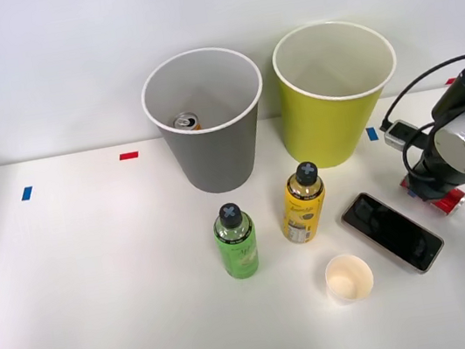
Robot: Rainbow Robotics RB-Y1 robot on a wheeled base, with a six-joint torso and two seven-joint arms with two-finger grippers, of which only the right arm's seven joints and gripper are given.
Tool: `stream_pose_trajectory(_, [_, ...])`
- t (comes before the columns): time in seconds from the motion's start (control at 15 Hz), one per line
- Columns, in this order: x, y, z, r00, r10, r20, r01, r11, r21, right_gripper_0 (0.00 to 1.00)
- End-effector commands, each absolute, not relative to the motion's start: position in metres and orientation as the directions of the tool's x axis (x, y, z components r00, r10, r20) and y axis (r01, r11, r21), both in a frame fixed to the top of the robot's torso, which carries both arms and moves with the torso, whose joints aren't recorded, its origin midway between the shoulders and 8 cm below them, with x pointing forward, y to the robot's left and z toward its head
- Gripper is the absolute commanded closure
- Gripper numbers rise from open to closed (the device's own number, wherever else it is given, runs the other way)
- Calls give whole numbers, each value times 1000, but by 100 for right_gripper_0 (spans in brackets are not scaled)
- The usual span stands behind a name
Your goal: Put cans in the gray bin, plastic bottles in the light green bin
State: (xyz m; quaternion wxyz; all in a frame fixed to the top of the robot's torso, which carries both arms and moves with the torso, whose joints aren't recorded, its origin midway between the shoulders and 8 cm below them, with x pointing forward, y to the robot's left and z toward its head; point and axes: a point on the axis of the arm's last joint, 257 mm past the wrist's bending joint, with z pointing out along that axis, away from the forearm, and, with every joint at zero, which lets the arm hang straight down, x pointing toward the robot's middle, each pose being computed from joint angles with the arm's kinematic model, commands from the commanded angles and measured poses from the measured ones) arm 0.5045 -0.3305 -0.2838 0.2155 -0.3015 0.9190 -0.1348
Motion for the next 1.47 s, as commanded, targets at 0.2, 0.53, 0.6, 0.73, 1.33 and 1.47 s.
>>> stream_pose_trajectory(0.2, [504, -329, -285, -725, -614, -313, -499, 781, -376, 92])
stream_pose_trajectory(0.53, [490, -316, -269, -718, -625, -306, -532, 777, -338, 99])
stream_pose_trajectory(0.6, [479, -311, -260, -725, -625, -289, -544, 777, -317, 100])
stream_pose_trajectory(0.73, [466, -302, -236, -723, -625, -295, -559, 780, -282, 100])
stream_pose_trajectory(1.33, [416, -272, -151, -561, -700, -442, -698, 687, -201, 100])
stream_pose_trajectory(1.47, [414, -261, -136, -432, -728, -533, -730, 629, -268, 100])
